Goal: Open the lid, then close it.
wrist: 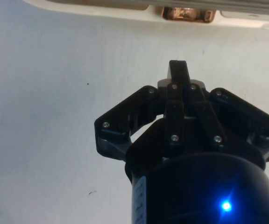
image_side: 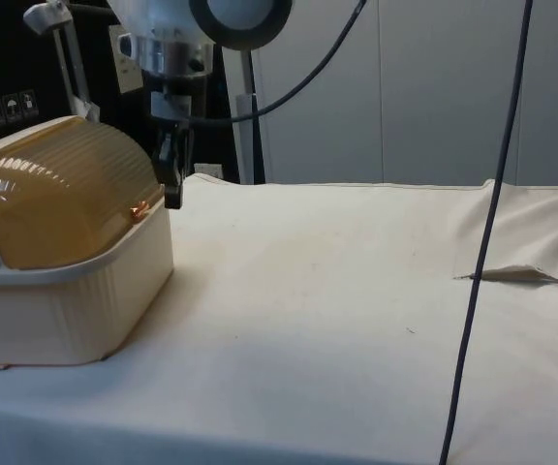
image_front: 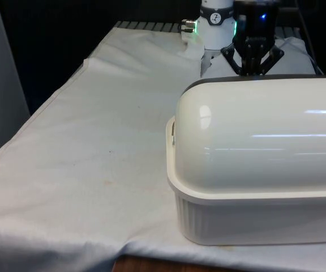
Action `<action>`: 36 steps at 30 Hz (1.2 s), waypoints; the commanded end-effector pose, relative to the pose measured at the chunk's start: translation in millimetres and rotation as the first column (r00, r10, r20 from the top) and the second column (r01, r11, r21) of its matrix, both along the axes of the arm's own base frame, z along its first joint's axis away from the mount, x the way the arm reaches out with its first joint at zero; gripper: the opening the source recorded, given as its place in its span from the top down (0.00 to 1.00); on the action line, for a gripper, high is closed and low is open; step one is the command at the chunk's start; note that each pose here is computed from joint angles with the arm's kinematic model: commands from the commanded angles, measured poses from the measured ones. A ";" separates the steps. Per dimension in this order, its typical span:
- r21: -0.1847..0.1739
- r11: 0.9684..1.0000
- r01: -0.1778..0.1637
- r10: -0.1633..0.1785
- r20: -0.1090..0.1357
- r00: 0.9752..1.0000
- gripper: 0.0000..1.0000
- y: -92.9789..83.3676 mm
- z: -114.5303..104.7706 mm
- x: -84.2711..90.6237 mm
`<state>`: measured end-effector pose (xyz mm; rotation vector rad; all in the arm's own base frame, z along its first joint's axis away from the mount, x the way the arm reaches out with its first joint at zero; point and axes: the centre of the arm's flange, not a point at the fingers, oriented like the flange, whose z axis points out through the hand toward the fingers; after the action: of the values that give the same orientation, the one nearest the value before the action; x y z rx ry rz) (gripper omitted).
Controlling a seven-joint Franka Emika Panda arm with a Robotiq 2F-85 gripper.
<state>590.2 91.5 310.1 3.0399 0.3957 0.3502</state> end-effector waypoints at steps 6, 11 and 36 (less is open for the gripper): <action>0.005 1.000 -0.001 0.001 -0.004 1.000 1.00 0.9 -0.7 -0.6; 0.002 1.000 -0.001 0.001 -0.003 1.000 1.00 0.4 -0.6 -0.5; 0.000 1.000 0.000 0.000 0.000 1.000 0.39 0.0 0.0 0.0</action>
<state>590.2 91.5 310.1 3.0399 0.3957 0.3502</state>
